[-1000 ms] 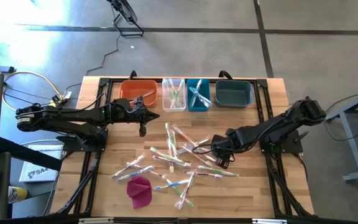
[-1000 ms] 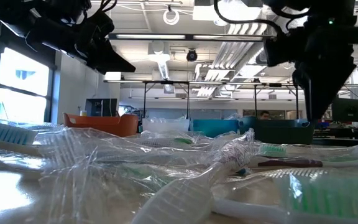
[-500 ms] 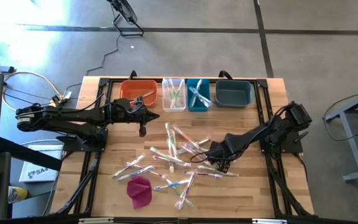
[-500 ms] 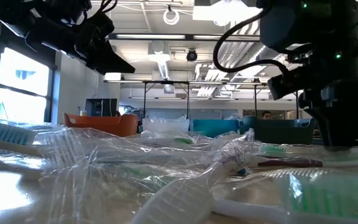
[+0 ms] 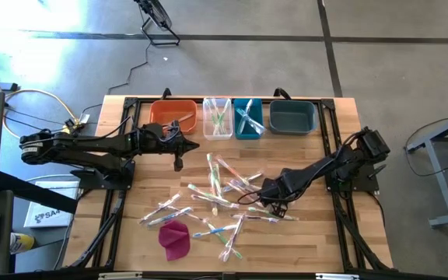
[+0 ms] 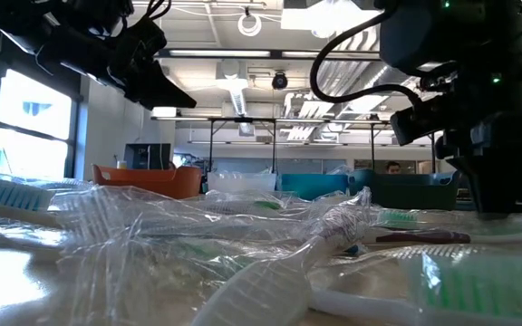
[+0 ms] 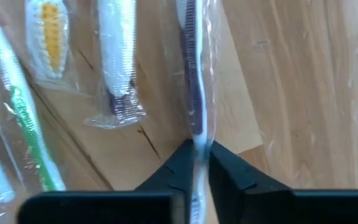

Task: Pick & Place Toothbrushes
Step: Put the purple toothbrush into the green bin

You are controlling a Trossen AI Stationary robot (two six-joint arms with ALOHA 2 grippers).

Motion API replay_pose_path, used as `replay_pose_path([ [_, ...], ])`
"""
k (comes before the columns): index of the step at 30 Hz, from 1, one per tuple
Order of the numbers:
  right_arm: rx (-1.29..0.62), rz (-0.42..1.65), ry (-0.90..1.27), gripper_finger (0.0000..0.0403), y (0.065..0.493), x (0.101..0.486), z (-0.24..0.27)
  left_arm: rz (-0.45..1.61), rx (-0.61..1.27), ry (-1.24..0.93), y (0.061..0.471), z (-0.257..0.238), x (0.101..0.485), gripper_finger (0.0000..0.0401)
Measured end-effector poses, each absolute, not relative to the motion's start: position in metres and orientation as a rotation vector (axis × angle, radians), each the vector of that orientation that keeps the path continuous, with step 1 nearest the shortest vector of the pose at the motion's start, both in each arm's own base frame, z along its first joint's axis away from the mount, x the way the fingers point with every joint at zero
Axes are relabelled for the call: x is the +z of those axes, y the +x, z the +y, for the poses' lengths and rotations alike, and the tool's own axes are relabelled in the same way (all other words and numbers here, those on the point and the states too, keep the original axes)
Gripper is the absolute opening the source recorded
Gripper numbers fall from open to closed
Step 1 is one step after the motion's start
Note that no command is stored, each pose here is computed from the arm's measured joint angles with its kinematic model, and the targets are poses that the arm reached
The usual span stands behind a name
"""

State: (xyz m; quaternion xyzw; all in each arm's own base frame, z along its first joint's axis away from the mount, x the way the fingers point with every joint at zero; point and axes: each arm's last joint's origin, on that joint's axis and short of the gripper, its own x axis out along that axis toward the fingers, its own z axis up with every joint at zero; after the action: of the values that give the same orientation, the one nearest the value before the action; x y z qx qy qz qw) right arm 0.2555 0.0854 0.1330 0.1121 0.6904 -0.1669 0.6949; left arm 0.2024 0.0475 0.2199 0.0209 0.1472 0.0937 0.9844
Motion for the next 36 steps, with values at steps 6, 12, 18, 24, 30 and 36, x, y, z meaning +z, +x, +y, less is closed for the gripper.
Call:
replay_pose_path([
  [6,-0.36,1.55,0.226,0.0017,0.255,0.133,0.085,0.296,0.188,0.042,0.202,0.048,0.22,0.0],
  [12,-0.361,1.567,0.227,0.0009,0.253,0.133,0.085,0.296,0.188,0.042,0.202,0.048,0.22,0.0],
  [18,-0.349,1.563,0.241,0.0007,0.248,0.142,0.083,0.296,0.188,0.042,0.202,0.048,0.22,0.0],
  [24,-0.357,1.471,0.277,0.0005,0.24,0.17,0.079,0.296,0.188,0.042,0.202,0.048,0.22,0.0],
  [30,-0.378,1.404,0.303,0.0005,0.225,0.198,0.072,0.296,0.188,0.042,0.202,0.047,0.22,0.0],
  [36,-0.461,1.259,0.297,0.0004,0.209,0.224,0.063,0.296,0.189,0.041,0.202,0.048,0.22,0.0],
])
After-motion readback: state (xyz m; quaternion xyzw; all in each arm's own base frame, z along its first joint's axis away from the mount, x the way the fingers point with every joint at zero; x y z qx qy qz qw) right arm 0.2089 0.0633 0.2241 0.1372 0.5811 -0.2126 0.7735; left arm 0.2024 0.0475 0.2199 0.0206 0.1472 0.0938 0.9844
